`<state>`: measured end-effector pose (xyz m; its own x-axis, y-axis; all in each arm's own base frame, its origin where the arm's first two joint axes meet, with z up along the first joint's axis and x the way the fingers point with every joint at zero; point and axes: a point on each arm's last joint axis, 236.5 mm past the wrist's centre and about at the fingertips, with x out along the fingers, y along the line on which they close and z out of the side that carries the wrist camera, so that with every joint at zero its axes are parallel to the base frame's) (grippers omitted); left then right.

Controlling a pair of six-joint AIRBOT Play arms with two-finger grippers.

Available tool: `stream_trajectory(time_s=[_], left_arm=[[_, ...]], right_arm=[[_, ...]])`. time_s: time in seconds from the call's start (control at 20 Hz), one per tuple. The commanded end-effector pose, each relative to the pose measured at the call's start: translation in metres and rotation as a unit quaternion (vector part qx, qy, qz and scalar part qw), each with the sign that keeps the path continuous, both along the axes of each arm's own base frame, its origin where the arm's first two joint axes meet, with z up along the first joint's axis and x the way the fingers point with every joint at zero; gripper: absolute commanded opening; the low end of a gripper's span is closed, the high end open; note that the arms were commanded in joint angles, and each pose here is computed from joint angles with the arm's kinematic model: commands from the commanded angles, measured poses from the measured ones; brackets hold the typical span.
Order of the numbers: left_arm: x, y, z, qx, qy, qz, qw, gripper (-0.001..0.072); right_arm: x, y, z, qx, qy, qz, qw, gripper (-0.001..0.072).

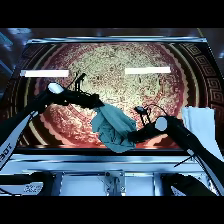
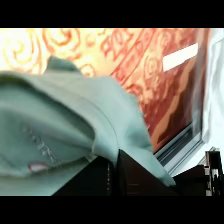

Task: Fold the shirts.

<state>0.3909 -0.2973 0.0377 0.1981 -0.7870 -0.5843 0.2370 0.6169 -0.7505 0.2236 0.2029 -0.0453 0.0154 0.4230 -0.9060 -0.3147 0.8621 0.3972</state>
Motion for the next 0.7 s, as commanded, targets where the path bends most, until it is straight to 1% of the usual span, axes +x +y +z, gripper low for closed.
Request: stream_trajectory(time_s=[0.0,0.1,0.2,0.3,0.4,0.45,0.5,0.55,0.6,0.65], left_arm=[[0.019,0.002,0.101,-0.031,-0.126,-0.001,0.992,0.0038],[0.017,0.010,0.208,-0.060,-0.246,0.004,0.967,0.0038],[-0.009,0.026,0.325,-0.094,-0.367,0.018,0.925,0.0039],[-0.057,0.044,0.429,-0.128,-0.475,0.033,0.870,0.0038],[-0.114,0.061,0.500,-0.153,-0.551,0.039,0.819,0.0039],[-0.139,0.069,0.522,-0.158,-0.578,0.040,0.799,0.0039],[-0.157,0.076,0.534,-0.155,-0.594,0.044,0.788,0.0038],[-0.168,0.082,0.538,-0.150,-0.599,0.049,0.785,0.0038],[-0.174,0.086,0.534,-0.133,-0.594,0.053,0.791,0.0039],[-0.174,0.089,0.521,-0.107,-0.582,0.050,0.804,0.0038]], right_arm=[[0.060,-0.013,0.093,-0.026,-0.172,0.022,0.984,0.0065],[0.094,-0.022,0.201,-0.018,-0.320,0.004,0.947,0.0064],[0.103,-0.039,0.334,0.014,-0.468,-0.039,0.883,0.0064],[0.084,-0.050,0.439,0.060,-0.558,-0.062,0.825,0.0064],[0.056,-0.056,0.503,0.102,-0.604,-0.071,0.788,0.0064],[0.044,-0.059,0.519,0.113,-0.613,-0.071,0.779,0.0064],[0.033,-0.060,0.529,0.123,-0.614,-0.068,0.777,0.0064],[0.026,-0.060,0.529,0.126,-0.607,-0.064,0.782,0.0064],[0.022,-0.059,0.519,0.122,-0.589,-0.061,0.797,0.0065],[0.020,-0.060,0.502,0.108,-0.563,-0.054,0.817,0.0064]])
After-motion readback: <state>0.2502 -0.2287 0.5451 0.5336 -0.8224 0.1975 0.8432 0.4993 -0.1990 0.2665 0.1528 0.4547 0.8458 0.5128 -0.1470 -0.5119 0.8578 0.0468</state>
